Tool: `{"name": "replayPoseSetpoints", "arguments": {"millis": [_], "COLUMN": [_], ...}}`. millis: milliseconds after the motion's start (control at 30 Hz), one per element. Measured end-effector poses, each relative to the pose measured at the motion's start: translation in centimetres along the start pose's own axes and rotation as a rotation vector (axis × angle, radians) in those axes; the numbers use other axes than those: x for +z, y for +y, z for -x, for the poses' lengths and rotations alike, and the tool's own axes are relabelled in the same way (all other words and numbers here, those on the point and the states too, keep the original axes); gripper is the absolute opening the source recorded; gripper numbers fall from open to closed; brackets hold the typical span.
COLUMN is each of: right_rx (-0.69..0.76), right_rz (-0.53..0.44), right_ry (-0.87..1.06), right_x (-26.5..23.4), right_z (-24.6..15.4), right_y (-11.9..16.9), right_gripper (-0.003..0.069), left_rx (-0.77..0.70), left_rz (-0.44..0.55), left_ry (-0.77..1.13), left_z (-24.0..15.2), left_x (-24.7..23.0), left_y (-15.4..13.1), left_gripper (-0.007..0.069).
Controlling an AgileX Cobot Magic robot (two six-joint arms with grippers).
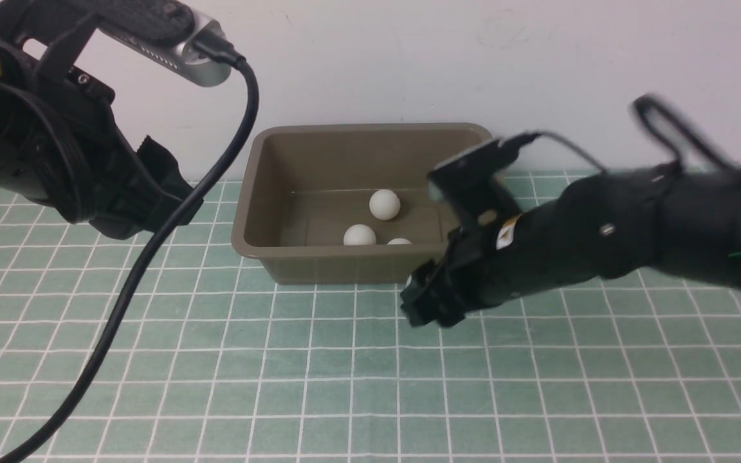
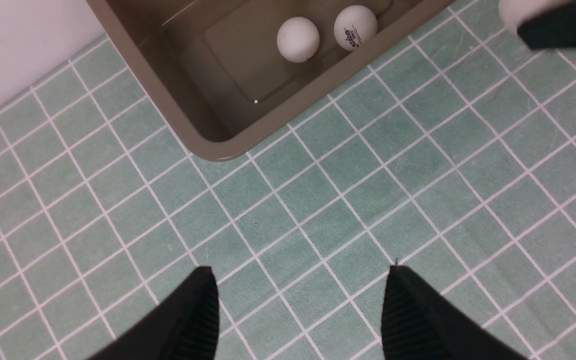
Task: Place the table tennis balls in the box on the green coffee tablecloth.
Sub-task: 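Release the ping pong ball into the bin and lift the gripper away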
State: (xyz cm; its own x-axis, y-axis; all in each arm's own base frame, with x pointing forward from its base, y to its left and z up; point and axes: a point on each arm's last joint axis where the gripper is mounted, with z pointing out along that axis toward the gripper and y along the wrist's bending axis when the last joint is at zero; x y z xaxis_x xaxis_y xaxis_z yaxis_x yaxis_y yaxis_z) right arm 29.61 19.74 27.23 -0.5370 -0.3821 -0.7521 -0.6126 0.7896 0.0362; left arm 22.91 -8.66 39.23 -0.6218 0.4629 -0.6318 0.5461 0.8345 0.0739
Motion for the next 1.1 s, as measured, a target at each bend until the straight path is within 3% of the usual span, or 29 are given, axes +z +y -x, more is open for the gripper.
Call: {"name": "replayPoseSetpoints", "arguments": {"millis": [200,333,533,700,1000,1100], "right_rx": [0.136,0.11,0.06,0.038,0.025,0.011], "right_rz": [-0.113,-0.108,-0.003,0.021,0.01,0.005], "right_ry": [0.011,0.05,0.078,0.064,0.037,0.027], "right_x": [3.0,5.5,8.3,9.2,9.1,8.6], "right_z": [-0.3,0.5,1.7,2.2,2.7,3.0], "right_y": [-6.2,-8.8,-9.0,-9.0,-9.2,-9.1], "right_gripper": [0.036,0.036,0.036,0.036,0.0547,0.0568], "left_rx": [-0.001,-0.001,-0.001,-0.001,-0.001,-0.001], "left_rz": [-0.001,-0.001,-0.002,-0.009,-0.012,-0.014], "left_ry": [0.0,0.0,0.004,0.024,0.033,0.04], "left_z": [0.0,0.0,0.0,-0.2,-0.3,-0.4], "left_x": [0.0,0.0,0.0,0.0,0.0,0.0], "left_y": [0.0,0.0,0.0,-0.1,-0.1,-0.1], "left_gripper": [0.0395,0.0395,0.0395,0.0395,0.0395,0.0395]}}
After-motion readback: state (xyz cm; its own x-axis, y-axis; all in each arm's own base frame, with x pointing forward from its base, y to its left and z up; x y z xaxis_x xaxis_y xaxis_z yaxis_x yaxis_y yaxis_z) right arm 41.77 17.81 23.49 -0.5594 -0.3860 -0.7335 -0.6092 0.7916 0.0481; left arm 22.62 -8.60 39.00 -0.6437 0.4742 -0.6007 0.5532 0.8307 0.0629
